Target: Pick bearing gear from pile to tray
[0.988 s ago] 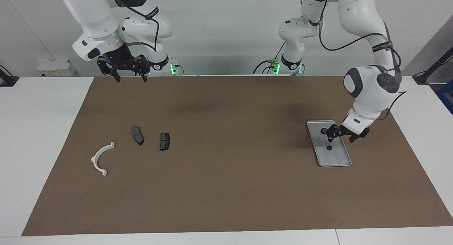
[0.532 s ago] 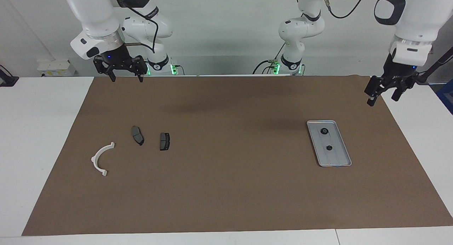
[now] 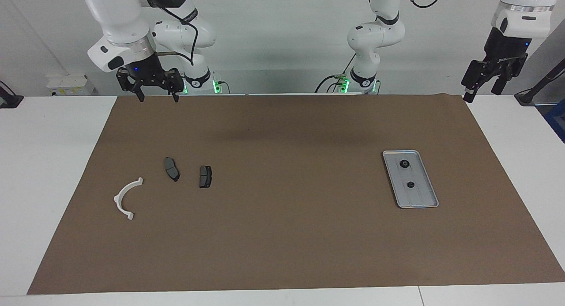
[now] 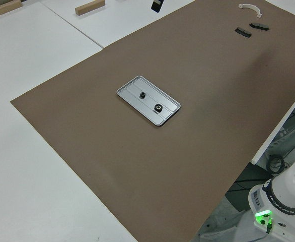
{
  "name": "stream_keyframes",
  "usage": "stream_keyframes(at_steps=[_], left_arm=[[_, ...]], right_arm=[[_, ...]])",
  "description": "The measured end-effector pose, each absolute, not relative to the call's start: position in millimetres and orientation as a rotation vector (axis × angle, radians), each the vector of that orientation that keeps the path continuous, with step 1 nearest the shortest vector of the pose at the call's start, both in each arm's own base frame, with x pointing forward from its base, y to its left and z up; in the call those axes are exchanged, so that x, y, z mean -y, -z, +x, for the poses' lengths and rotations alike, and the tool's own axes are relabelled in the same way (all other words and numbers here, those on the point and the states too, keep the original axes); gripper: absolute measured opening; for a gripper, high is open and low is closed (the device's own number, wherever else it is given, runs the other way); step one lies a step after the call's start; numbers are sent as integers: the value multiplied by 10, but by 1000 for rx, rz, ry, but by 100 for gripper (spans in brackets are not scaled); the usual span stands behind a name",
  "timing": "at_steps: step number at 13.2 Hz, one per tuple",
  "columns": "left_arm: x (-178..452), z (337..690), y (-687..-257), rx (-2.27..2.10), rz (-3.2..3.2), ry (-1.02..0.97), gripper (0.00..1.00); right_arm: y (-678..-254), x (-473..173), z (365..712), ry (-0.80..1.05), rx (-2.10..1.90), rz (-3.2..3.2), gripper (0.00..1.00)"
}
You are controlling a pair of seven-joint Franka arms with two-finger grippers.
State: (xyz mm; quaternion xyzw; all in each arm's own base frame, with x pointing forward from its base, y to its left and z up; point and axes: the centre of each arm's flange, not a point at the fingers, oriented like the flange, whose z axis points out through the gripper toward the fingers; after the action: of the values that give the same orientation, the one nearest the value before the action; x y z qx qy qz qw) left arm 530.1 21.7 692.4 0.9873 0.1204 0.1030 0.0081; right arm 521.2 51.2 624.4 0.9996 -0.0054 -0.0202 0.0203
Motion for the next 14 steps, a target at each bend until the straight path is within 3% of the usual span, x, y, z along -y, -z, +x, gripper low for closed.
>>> stream_keyframes(at_steps=[6, 14], left_arm=[[306, 5199, -6794, -157, 3131, -152, 100], [306, 5145, -6737, -131, 3141, -75, 100]], right_arm=[[-6242, -491, 5214, 64, 23, 3100, 100], [-6242, -438, 5218, 67, 44, 3120, 100]])
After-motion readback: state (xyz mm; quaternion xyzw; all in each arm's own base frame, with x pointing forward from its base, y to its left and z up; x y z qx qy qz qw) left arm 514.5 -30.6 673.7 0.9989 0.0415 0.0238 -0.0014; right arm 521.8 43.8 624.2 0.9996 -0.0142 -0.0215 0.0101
